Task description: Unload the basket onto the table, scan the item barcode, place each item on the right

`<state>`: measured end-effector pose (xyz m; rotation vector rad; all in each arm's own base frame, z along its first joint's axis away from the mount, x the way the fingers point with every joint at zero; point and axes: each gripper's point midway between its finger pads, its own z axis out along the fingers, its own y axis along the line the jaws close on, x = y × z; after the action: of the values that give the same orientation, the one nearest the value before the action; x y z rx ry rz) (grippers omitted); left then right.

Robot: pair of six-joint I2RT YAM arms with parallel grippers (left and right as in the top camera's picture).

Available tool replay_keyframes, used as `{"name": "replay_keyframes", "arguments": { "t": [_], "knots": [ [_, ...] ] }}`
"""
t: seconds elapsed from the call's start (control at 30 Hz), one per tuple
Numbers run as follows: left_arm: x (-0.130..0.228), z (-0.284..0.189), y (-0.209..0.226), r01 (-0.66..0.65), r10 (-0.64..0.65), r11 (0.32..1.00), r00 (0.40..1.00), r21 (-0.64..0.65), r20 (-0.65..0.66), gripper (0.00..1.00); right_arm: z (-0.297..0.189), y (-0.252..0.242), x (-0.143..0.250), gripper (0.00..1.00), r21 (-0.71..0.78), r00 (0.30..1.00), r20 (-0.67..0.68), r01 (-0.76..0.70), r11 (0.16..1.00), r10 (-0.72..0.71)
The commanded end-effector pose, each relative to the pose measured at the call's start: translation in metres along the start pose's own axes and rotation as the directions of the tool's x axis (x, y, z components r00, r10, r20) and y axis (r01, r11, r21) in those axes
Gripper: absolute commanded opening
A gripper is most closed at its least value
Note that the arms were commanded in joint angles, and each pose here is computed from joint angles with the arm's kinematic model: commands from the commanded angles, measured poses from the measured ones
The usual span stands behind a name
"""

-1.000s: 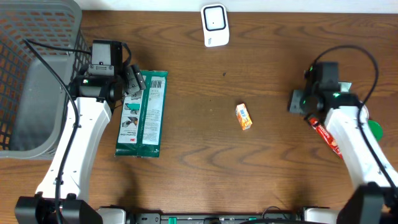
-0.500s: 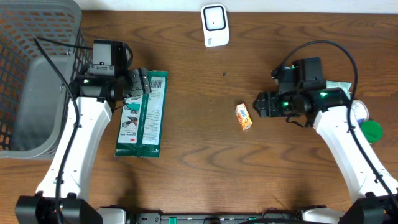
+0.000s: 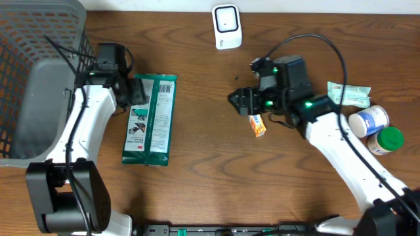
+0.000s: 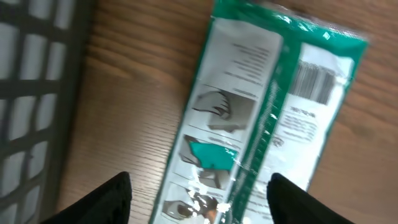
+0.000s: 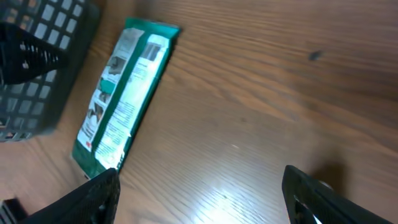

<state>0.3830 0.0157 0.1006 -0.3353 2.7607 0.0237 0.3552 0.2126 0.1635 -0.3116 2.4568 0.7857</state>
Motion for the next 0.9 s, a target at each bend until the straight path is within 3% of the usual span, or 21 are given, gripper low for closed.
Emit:
{"name": "replay_keyframes", "arguments": {
  "t": [0.0,0.17,0.27,0.47,0.87],
  "knots": [
    [-0.001,0.005,0.018,0.022,-0.022,0.999,1.0,-0.034,-0.011,0.59,0.025,0.014,0.01,0.79,-0.041,0.999,-0.043,-0.014,0.999,0.012],
    [0.007,0.021,0.019,0.018,-0.021,0.999,0.998,-0.043,-0.058,0.33,0.058,0.026,0.02,0.8,-0.072,0.997,-0.07,0.011,0.997,-0.016],
    [0.012,0.032,0.019,0.014,-0.018,0.999,0.996,-0.051,-0.09,0.24,0.075,0.031,0.027,0.79,-0.085,0.996,-0.085,0.018,0.996,-0.025],
    [0.017,0.051,0.038,-0.003,-0.017,0.986,0.993,-0.166,-0.12,0.24,0.102,0.033,0.041,0.8,-0.098,0.992,-0.115,0.034,0.995,-0.045],
    [0.033,0.096,0.028,-0.007,-0.016,0.993,0.98,-0.118,-0.198,0.23,0.114,0.009,0.039,0.87,0.023,0.995,-0.085,0.049,0.999,-0.047]
  ]
}}
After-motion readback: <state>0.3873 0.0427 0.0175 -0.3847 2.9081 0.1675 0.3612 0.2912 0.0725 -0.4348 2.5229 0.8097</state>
